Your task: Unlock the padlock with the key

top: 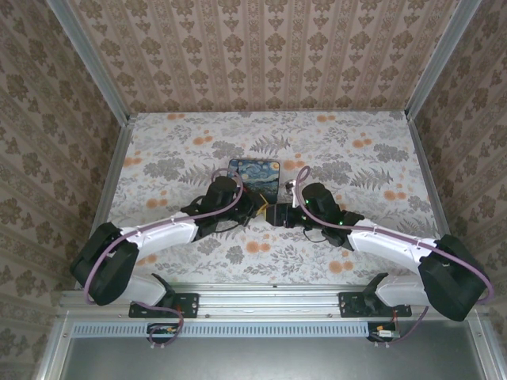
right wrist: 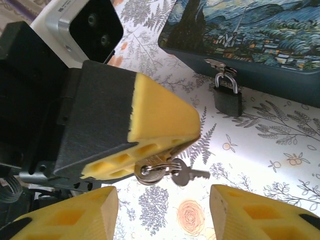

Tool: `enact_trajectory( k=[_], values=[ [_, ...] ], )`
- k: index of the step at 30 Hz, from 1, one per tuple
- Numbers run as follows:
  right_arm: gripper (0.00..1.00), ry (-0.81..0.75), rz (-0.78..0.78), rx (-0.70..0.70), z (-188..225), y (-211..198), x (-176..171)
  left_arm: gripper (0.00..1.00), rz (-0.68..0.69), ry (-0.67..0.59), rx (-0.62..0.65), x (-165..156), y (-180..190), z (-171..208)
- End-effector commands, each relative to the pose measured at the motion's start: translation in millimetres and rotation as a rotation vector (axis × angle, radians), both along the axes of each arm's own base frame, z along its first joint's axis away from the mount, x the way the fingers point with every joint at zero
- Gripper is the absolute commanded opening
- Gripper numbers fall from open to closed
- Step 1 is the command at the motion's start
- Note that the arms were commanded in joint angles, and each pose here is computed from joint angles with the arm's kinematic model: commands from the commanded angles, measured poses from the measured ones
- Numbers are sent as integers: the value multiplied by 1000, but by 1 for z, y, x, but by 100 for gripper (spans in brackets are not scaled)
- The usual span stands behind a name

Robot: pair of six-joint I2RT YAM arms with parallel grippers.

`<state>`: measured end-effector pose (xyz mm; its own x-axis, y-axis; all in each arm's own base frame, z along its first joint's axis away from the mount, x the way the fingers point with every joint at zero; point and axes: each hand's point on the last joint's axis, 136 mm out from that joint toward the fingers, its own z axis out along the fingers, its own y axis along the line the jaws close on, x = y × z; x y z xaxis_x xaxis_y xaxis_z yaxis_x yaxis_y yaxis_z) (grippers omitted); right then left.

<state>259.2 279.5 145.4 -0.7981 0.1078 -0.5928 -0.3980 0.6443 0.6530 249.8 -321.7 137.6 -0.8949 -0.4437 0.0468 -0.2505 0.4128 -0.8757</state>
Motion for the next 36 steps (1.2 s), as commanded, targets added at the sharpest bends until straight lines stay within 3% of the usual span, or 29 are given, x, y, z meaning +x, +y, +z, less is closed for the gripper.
enact_trajectory(
  k=[1,9,24,33,36],
  values=[
    [57,-65,63,-19,3,1,-5,0,-43,-46,-8,3,-6,18],
    [59,-248,174,-187,-6,-11,-9,0,-87,16,-53,-4,-14,22],
    [33,-313,190,-205,-1,1,9,0,-100,48,-68,-6,-19,26],
    [26,-338,179,-178,10,4,14,0,-109,65,-57,-8,-19,21],
    [18,-338,190,-169,12,6,12,0,-103,76,-59,-8,-19,18]
  ],
)
